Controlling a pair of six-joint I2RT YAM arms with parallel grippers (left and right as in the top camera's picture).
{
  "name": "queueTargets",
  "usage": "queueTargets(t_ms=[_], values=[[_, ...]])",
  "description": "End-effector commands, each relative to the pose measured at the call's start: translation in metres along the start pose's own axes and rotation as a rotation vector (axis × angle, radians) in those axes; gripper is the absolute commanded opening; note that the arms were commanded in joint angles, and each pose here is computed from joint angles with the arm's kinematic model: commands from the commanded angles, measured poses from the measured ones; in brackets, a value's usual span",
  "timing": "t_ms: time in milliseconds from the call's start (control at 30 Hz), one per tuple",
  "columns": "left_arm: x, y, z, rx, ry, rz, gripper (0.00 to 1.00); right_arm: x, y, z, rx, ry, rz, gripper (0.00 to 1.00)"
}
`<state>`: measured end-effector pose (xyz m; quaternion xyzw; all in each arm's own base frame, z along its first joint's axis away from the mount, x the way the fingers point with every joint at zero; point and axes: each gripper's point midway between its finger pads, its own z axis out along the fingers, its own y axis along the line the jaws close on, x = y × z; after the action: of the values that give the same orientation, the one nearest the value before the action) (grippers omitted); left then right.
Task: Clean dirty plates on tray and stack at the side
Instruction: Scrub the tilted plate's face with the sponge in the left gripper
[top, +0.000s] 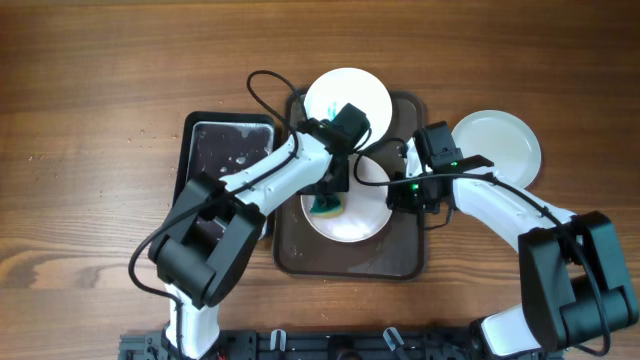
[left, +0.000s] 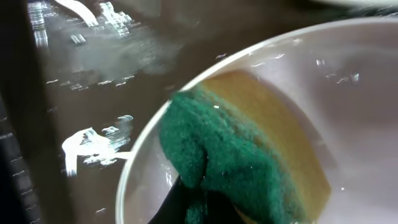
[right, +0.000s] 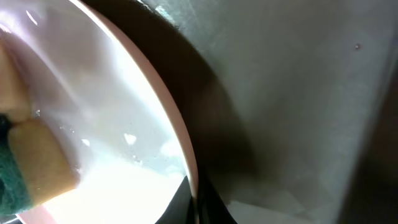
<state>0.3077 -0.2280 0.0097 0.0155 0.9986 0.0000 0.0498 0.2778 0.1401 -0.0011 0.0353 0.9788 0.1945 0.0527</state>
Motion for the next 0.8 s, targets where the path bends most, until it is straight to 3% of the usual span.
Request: queueTargets(t_ms=[0, 167, 500, 567, 767], values=[[0.023, -0.057, 0.012, 0.3, 0.155, -0.007, 0.04, 0.002, -0.021, 0.006, 0.087, 0.01, 0.022, 0.04], [0.038, -0.11, -0.002, 0.475, 0.16, 0.089, 0.04, 0.002, -0.021, 0.006, 0.088, 0.013, -0.005, 0.04], [0.06, -0.129, 0.007, 0.47, 0.18, 0.144, 0.04, 0.006, -0.023, 0.005, 0.094, 0.029, 0.002, 0.04], [0.059, -0.117, 0.011, 0.414, 0.178, 0.135, 0.04, 0.007, -0.023, 0.005, 0.095, 0.032, 0.002, 0.04], [0.039, -0.039, 0.028, 0.053, 0.092, 0.077, 0.04, 0.007, -0.023, 0.005, 0.095, 0.032, 0.002, 0.04]])
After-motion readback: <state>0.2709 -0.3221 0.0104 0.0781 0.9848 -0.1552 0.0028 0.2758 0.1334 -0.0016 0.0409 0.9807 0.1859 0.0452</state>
